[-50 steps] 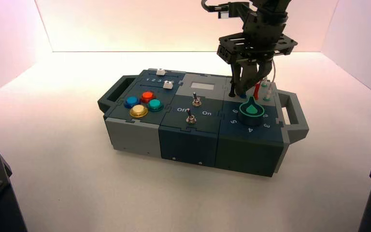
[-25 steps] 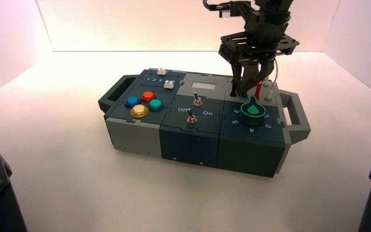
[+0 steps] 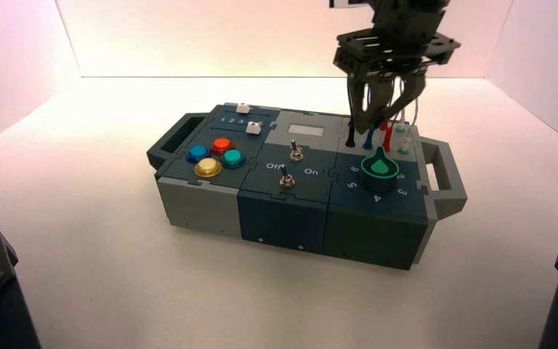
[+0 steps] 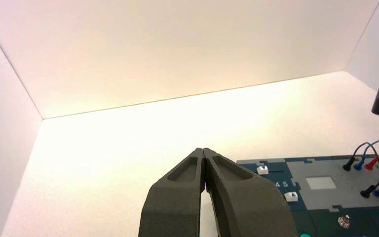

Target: Insert the blue wire.

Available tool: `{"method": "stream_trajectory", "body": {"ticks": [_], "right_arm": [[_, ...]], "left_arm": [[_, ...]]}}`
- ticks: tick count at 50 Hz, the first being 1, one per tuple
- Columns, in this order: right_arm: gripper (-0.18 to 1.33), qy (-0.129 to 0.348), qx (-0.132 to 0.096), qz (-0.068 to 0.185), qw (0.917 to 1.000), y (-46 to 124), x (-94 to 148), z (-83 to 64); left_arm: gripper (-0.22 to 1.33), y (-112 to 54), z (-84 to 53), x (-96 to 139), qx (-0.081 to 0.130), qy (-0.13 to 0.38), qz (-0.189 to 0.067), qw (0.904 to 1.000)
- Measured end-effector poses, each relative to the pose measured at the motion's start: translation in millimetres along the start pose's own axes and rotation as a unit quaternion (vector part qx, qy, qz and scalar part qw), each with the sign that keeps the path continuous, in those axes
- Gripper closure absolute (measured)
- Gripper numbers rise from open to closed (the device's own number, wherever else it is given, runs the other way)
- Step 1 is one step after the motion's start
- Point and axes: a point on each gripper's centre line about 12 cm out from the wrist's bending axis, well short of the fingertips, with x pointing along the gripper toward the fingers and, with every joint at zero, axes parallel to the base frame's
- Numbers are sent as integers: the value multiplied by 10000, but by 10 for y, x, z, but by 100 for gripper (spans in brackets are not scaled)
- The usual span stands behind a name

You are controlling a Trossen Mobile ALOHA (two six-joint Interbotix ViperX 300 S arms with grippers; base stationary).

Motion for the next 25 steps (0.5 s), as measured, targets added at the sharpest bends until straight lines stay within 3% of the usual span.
{"method": "stream_trajectory", "body": {"ticks": [9, 25], "right_arm": [[42, 277, 0, -2, 9996, 5, -141, -109], [42, 217, 17, 37, 9998, 7, -285, -246]], "left_arm": [[127, 1, -6, 2, 14, 8, 5, 10000], [127, 11, -50, 71, 35, 217, 27, 9998]]}}
